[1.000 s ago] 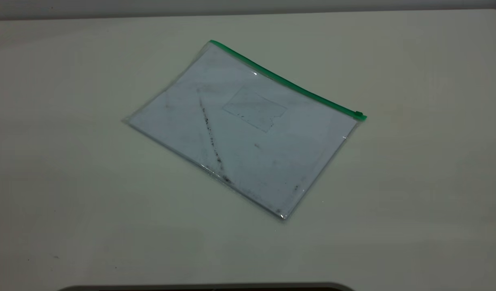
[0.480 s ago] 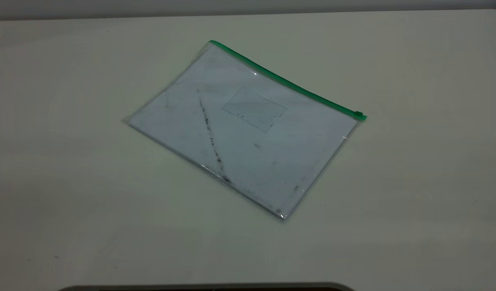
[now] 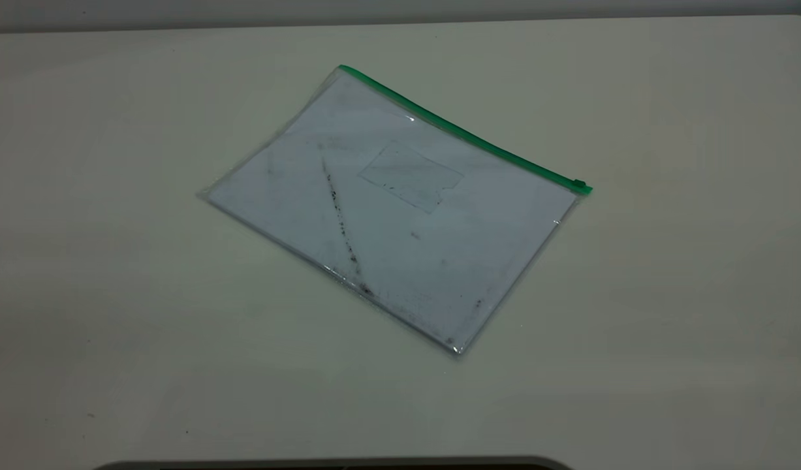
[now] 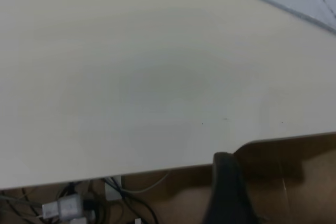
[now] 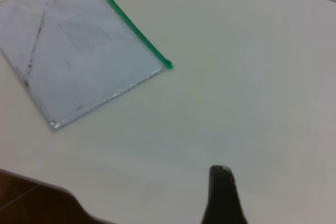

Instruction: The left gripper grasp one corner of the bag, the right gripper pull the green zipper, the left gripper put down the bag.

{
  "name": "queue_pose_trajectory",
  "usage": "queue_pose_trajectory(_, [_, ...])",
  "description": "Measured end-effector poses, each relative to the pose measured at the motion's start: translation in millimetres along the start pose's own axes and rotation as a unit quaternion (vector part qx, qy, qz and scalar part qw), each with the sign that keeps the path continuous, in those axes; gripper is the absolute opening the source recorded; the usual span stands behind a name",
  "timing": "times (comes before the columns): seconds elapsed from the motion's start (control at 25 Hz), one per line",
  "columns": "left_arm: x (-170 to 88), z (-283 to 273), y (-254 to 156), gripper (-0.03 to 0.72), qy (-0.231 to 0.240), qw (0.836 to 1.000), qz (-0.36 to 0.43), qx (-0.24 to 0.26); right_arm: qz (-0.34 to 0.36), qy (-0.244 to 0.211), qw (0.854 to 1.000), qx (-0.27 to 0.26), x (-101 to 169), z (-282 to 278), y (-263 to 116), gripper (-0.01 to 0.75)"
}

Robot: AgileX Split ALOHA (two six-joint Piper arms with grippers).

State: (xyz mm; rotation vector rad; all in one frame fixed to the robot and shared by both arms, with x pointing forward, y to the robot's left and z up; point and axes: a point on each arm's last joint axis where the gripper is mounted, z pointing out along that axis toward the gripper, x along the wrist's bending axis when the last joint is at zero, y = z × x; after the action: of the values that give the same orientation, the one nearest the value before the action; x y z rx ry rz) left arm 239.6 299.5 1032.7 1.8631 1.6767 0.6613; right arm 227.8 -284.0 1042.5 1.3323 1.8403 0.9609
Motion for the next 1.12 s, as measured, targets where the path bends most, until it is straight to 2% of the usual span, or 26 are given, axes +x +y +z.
queue_pose_trajectory(0.48, [0,0,0,0.567,0.000,1.000,0.001,-0.004,0.000,0.000,1.000,0.000,0,0,0,0.565])
queue_pose_trajectory(0.8, [-2,-11,-12,0.567,0.032,0.997,-0.023,-0.063,0.000,0.000,1.000,0.000,0,0,0,0.565])
queue_pose_trajectory(1.12, [-2,-11,-13,0.567,0.033,0.997,-0.023,-0.069,0.000,0.000,1.000,0.000,0,0,0,0.565])
